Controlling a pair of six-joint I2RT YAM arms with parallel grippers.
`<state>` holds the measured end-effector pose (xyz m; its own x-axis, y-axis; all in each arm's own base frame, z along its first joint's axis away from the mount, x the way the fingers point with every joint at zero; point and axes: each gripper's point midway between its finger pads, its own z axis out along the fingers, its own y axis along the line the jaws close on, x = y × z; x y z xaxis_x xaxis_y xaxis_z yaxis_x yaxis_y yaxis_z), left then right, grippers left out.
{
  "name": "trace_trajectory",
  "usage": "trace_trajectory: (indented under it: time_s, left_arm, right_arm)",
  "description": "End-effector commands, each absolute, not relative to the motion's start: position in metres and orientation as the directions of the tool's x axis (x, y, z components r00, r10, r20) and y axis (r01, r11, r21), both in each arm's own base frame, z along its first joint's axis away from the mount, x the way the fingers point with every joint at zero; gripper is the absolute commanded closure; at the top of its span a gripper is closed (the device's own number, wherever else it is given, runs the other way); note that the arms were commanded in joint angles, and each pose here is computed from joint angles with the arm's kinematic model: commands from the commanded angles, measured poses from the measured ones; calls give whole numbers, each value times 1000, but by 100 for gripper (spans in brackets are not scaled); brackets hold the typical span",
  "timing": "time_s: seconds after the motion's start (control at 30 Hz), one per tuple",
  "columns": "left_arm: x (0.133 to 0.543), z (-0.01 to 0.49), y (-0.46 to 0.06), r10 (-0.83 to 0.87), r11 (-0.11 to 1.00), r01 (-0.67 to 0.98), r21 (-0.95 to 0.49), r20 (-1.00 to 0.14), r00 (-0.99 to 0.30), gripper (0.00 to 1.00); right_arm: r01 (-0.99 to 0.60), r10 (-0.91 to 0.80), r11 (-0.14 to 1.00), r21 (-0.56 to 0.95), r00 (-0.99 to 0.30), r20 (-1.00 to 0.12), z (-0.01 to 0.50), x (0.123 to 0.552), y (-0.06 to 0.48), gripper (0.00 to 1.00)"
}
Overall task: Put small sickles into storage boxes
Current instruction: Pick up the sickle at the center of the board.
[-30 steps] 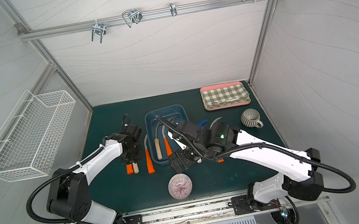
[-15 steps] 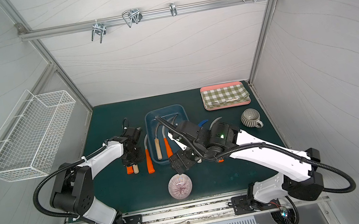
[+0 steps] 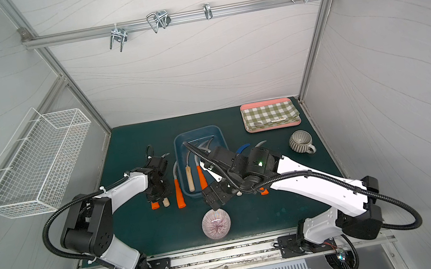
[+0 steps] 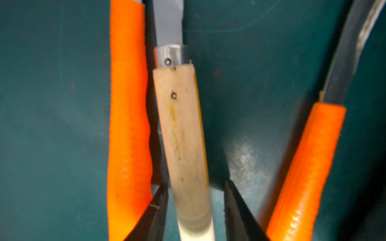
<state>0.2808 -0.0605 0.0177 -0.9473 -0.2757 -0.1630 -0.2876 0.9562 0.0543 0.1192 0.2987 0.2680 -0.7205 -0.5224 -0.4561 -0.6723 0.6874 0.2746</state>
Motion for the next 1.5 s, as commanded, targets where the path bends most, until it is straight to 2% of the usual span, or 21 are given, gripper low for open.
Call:
trace_trajectory:
  time_s: [0.0, 0.1, 0.33, 0.53, 1.47]
  left_arm:
    - [282, 12, -59, -284, 953, -296, 62, -161, -945, 69]
    - [281, 11, -59, -283, 953, -296, 64, -158, -946, 78]
    - [282, 19, -59, -272, 957, -285, 61, -165, -948, 87]
    - [283, 37, -59, -268, 958, -282, 54, -184, -946, 100]
    - [276, 127, -65, -356, 933, -357, -37, -236, -904, 100]
  right_arm:
    - [-680, -532, 681, 273, -715, -455, 270, 119, 299, 1]
    - [-678, -530, 682, 274, -716, -454, 269, 120, 298, 1]
    - [-666, -514, 690, 283, -727, -456, 268, 123, 296, 1]
    - [-655, -496, 695, 295, -734, -464, 269, 127, 297, 1]
    - [-657, -456, 704, 271, -710, -536, 283, 150, 302, 1]
